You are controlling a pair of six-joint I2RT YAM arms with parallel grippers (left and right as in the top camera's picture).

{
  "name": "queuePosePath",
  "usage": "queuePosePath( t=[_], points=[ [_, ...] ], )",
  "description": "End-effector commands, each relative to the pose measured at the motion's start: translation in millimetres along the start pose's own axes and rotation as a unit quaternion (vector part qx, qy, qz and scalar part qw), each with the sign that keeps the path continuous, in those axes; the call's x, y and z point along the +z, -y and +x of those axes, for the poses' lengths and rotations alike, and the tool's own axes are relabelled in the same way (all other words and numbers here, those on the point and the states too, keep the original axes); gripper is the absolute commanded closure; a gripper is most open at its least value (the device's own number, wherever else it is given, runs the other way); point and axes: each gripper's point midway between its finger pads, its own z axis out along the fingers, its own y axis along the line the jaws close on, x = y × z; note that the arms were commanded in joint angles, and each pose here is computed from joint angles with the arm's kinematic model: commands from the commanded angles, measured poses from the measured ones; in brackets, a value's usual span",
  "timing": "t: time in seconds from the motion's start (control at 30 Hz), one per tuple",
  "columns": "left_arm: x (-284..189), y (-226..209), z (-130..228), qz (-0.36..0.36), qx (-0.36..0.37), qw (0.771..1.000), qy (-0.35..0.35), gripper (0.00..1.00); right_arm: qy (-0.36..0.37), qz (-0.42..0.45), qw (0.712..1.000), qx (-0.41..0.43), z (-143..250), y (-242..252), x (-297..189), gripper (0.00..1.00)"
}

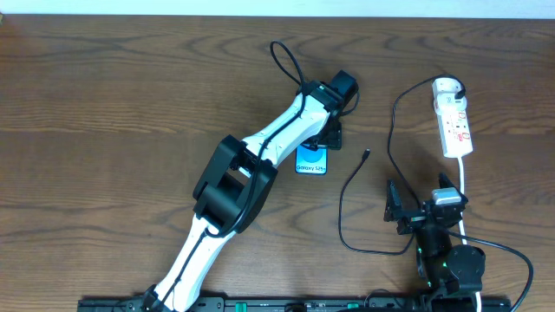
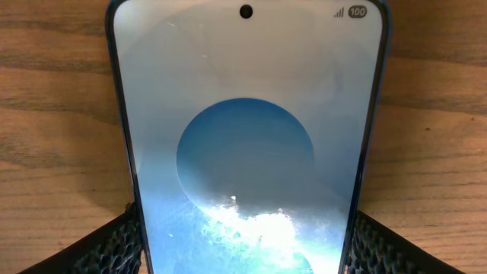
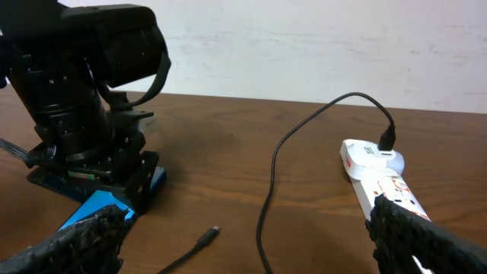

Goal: Plug charger to phone and switch on socket
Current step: 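Lower the left gripper and grasp the smartphone by its sides, then lift the smartphone upright with the left gripper and hold it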

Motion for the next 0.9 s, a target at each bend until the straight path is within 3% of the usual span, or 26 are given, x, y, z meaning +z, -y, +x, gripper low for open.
queuePosePath(
  t=[0.0,0.4,0.87],
  points=[
    [5.9,-8.0,1.8,-0.008,-0.008,1.000,-0.013,0.20,-0.002,-0.002,1.000,0.005,1.6,-1.2,0.1,0.01],
    [-5.1,-12.7,-1.4,-0.007,-0.013,1.000,-0.009,0.20,-0.002,-0.002,1.000,0.005,1.6,-1.1,0.1,0.01],
    [-61.6,-37.0,-21.9,0.012,-0.042,0.999,0.025,0.21,-0.002,-0.002,1.000,0.005,1.6,-1.1,0.1,0.01]
  ],
)
